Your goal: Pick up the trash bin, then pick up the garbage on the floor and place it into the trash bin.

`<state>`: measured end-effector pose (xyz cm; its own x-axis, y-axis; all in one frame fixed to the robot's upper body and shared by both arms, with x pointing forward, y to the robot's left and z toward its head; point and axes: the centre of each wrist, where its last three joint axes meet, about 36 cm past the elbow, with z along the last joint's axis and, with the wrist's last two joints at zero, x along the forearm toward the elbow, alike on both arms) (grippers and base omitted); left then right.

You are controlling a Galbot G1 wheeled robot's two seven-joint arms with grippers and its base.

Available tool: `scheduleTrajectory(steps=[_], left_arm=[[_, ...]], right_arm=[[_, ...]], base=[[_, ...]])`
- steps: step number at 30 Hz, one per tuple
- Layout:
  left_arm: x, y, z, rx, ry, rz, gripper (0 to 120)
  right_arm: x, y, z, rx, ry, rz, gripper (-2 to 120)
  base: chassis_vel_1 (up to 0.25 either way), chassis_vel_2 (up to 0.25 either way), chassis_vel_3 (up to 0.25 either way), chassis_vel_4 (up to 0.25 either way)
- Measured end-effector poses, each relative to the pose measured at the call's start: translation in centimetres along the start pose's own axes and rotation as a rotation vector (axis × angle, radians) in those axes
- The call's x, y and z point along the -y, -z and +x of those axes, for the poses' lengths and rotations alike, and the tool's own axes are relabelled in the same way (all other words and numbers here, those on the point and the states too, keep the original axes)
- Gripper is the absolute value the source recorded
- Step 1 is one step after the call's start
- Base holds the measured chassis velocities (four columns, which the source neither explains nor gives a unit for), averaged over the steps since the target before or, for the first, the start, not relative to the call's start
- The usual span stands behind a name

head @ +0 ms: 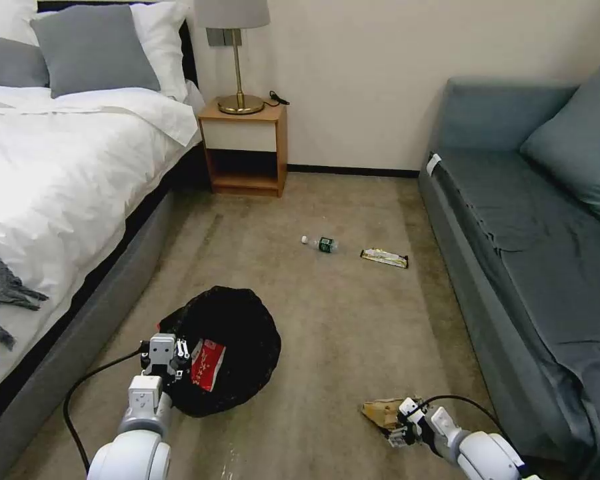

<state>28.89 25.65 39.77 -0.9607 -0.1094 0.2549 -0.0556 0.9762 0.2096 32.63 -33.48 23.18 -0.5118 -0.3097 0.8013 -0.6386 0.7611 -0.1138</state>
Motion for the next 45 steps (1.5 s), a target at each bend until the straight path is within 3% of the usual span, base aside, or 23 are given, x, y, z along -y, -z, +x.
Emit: scheduleTrajectory(steps=[12,37,40,45], left_arm=[[0.0,-0.2,0.0,-0.003,-0.001,0.001,3],[0.3,-0.5,0.6,0.000,0.004,0.004,3],[0.3,-0.6,0.7,-0.004,0.004,0.004,3],[0.2,-1.0,1.0,-0.017,0.013,0.006,3]], right_arm=[[0.8,-0.3,-1.6,0.007,0.009,-0.001,98],[2.2,-0.5,-1.6,0.037,-0.004,0.019,7],[3.4,0.3,-1.9,0.050,-0.023,0.021,0],[6.0,2.0,-2.8,0.092,-0.052,0.028,0]], base=[[0.000,0.000,0.000,0.000],[0.000,0.000,0.000,0.000],[0.000,0.000,0.000,0.000],[0.000,0.000,0.000,0.000]])
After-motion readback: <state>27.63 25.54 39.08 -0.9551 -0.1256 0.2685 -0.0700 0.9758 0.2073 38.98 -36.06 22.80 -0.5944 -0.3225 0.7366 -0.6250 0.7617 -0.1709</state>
